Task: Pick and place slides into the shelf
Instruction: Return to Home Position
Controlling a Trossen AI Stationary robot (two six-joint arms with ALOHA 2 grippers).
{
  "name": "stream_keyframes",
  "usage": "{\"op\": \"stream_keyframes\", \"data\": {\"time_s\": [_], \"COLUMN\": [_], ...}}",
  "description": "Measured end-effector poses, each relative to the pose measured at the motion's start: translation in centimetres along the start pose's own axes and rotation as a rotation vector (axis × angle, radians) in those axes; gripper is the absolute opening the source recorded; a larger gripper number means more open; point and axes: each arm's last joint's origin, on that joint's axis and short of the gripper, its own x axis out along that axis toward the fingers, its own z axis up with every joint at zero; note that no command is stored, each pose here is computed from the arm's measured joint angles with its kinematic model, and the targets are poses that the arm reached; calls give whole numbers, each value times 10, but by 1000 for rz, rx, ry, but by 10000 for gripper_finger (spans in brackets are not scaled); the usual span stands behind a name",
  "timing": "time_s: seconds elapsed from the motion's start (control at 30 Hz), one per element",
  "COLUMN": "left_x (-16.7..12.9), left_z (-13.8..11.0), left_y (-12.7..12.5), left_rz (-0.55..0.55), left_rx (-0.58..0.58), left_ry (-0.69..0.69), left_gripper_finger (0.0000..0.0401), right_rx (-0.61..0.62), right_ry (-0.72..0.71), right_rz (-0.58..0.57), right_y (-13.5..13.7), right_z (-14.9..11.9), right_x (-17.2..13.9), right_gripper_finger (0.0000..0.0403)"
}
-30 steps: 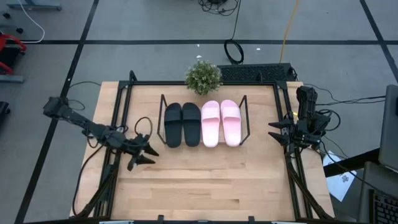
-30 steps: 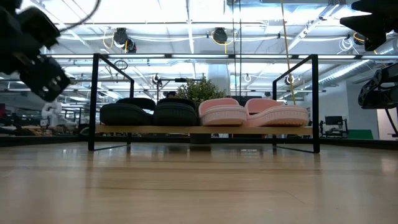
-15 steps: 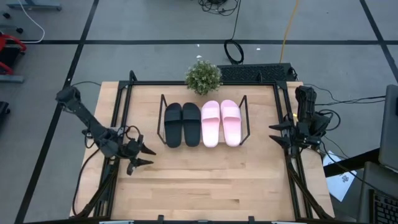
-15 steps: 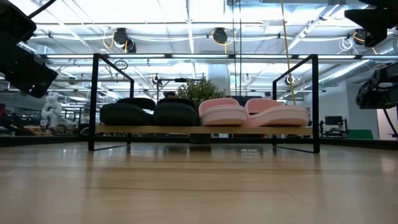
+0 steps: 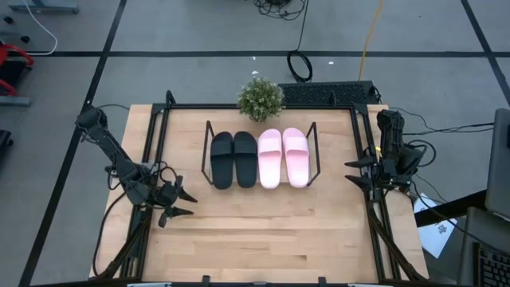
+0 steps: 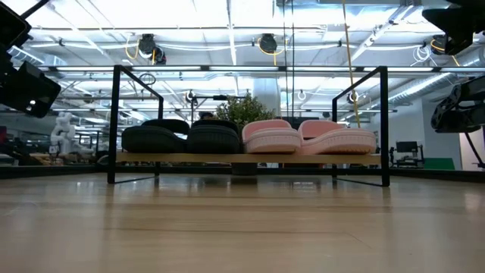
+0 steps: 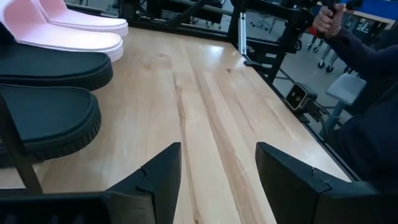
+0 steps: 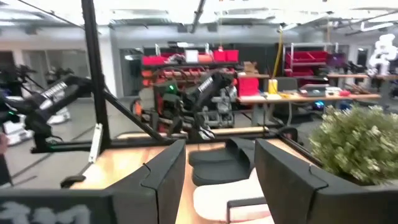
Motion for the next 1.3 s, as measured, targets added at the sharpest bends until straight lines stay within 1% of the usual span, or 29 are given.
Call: {"op": "stream_keyframes", "data": {"time_s": [0.17,0.27,0.47,0.73,1.0,1.3], "left_x": [0,0,0,0,0,0], "left_z": [0,1,3,3,3,3], "left_y": [0,0,-1,-1,-1,-1], "left_rz": [1,-2,-10,-11,-11,-11], "left_rx": [19,12,2,-82,-41,-46], "left_ry": [1,-8,-23,-22,-22,-22], "left_gripper_finger": [203,199,203,198,204,200], "right_rx": [-5,-9,-57,-50,-50,-50], "right_ry": [6,6,6,6,7,7], "right_rz": [-5,-5,-5,-5,-5,-5], "right_y": [0,0,0,0,0,0], "right_z": [0,0,0,0,0,0], "right_x": [0,0,0,0,0,0], "right_gripper_finger": [183,183,183,183,183,183]}}
